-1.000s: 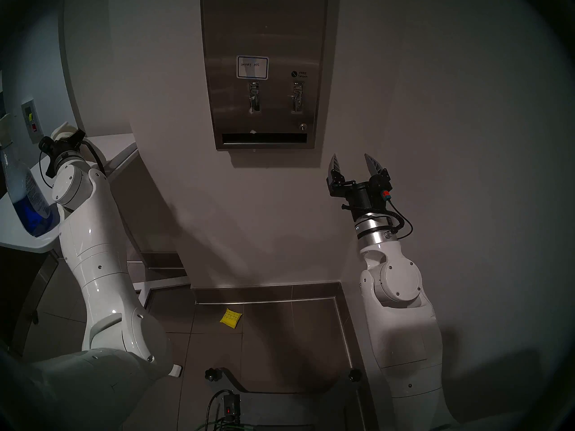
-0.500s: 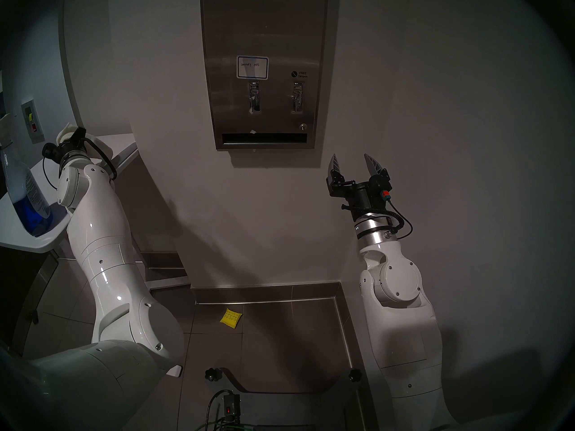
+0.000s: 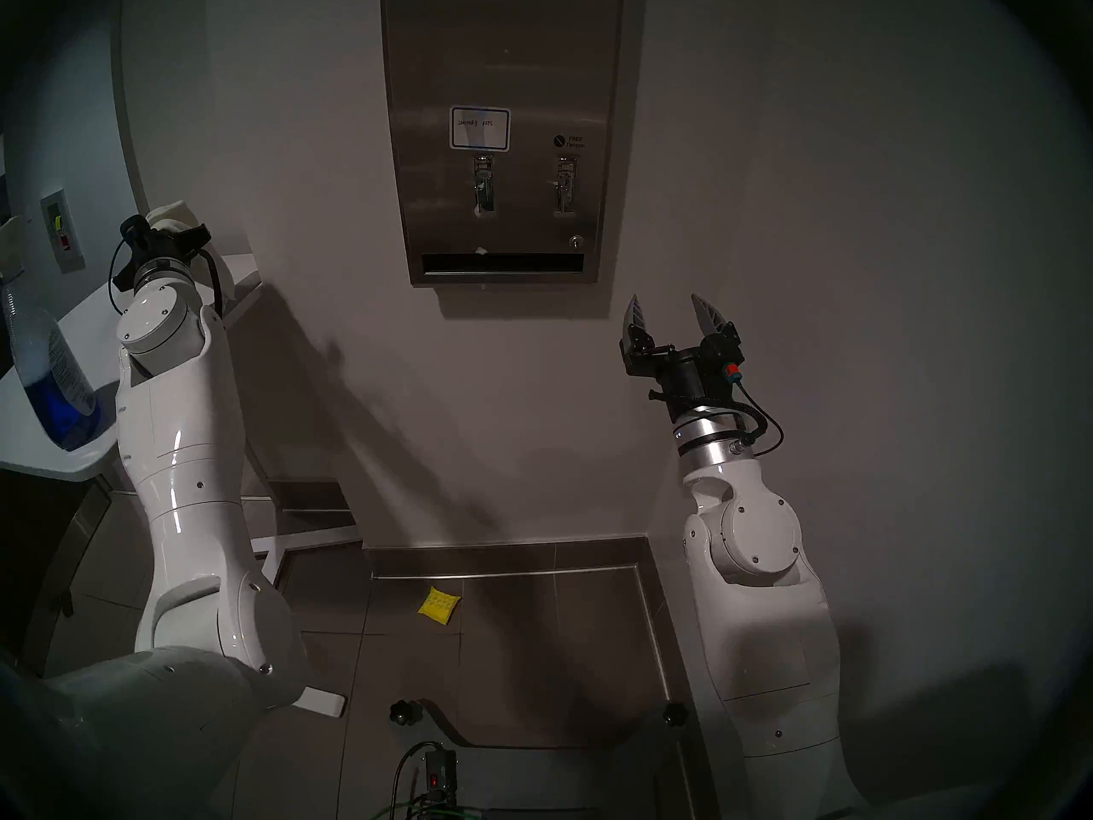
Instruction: Pick up the cloth and wipe the surface
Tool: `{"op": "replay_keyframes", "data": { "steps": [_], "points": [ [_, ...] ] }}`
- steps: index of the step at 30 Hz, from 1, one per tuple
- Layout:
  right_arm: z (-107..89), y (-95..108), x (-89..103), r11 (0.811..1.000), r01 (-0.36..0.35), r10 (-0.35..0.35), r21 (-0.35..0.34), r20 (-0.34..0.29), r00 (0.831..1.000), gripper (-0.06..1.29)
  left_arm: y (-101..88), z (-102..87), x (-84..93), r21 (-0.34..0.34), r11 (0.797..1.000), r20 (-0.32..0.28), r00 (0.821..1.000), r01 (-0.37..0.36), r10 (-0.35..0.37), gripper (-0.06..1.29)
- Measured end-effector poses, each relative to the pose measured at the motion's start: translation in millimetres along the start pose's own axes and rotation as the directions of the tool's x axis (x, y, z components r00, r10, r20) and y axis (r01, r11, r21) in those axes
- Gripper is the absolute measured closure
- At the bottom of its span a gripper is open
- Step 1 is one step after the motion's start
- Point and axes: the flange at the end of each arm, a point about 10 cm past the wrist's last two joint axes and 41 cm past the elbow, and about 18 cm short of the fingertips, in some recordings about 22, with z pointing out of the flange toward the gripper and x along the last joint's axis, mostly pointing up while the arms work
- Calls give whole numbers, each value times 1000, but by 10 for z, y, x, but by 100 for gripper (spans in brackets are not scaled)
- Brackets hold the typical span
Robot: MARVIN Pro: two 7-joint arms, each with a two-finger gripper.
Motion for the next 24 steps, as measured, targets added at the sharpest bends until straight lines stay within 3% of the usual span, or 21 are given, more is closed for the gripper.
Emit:
{"op": "replay_keyframes", "data": {
  "steps": [5,11,24],
  "points": [
    [-2,1,-8,1000,0,0,1,2,1000,-1,-180,131,100,24,998,17,998,-66,65,122],
    [-8,2,-26,1000,0,0,2,7,1000,-1,-338,257,354,30,994,11,994,-105,105,122],
    [-16,6,-51,1000,1,-1,4,13,1000,-1,-368,425,862,-24,985,21,985,-169,169,122]
  ]
}}
